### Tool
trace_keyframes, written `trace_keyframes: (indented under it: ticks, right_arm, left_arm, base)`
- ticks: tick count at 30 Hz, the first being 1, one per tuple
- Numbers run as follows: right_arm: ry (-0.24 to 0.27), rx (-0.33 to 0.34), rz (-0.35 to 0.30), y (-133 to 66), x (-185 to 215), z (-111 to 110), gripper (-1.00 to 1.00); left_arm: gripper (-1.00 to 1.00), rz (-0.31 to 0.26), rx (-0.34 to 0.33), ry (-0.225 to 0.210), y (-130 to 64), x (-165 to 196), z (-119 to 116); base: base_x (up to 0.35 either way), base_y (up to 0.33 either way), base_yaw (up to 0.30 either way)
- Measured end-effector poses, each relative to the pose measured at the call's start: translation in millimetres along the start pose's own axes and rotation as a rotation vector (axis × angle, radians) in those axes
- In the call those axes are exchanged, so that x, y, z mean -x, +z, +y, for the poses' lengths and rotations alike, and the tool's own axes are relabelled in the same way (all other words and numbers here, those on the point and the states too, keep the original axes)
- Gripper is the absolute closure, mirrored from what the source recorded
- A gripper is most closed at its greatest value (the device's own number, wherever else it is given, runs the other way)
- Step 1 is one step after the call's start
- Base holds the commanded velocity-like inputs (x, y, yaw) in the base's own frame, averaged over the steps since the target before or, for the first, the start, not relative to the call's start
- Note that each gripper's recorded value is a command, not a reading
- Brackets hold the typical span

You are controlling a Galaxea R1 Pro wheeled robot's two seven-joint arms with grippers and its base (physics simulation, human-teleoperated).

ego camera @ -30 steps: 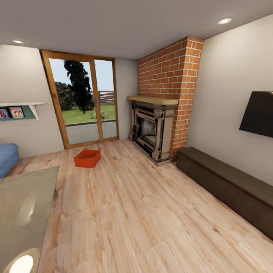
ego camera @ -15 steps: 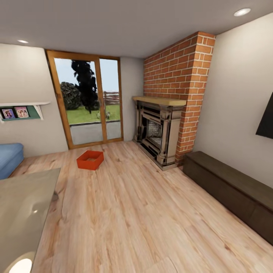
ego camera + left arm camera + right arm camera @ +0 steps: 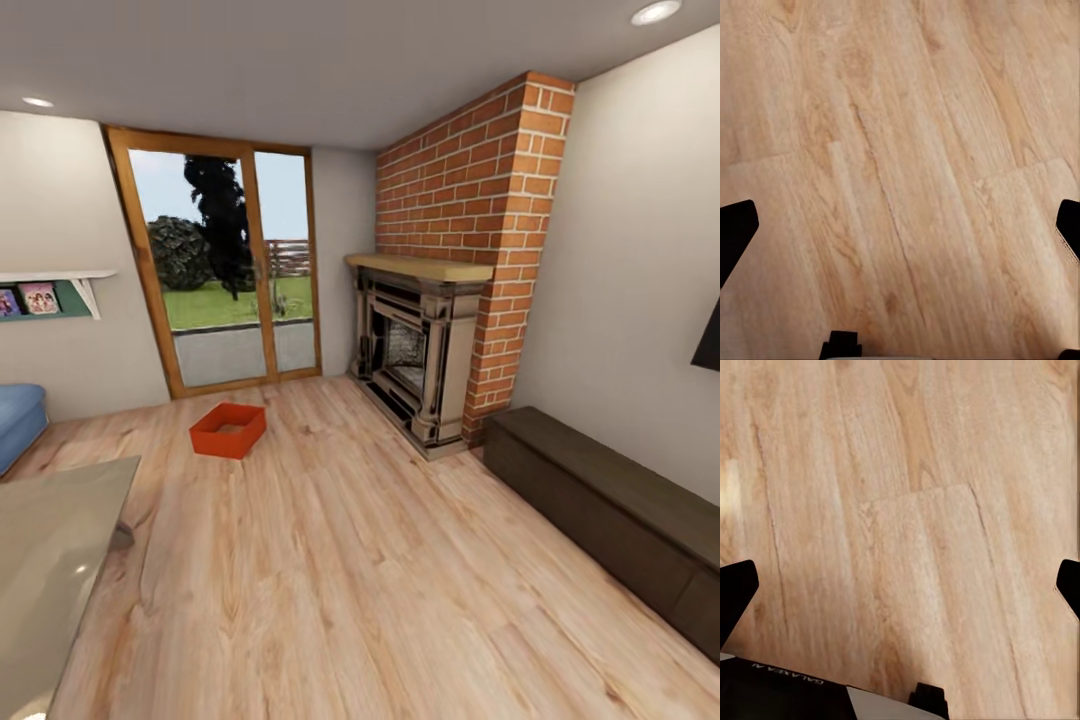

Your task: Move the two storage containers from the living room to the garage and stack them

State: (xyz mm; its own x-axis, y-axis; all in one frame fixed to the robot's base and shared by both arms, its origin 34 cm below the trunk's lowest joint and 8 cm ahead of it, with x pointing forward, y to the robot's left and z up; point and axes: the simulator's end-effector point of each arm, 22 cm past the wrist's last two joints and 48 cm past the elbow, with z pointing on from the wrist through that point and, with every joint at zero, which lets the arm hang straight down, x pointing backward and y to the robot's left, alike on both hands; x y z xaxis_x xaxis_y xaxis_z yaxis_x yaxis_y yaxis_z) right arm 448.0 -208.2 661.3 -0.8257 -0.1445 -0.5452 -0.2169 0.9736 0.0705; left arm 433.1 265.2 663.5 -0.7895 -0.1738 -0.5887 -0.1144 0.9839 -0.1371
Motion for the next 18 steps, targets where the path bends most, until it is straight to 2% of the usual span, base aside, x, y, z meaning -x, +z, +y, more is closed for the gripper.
trace_keyframes:
  ticks: [18]
  right_arm:
    - [-0.001, 0.000, -0.001, 0.0, 0.4, 0.0, -1.00]
  left_arm:
    - [-1.00, 0.000, 0.000, 0.000, 0.0, -0.2, 0.0]
  base:
    - [0.323, -0.095, 0.000]
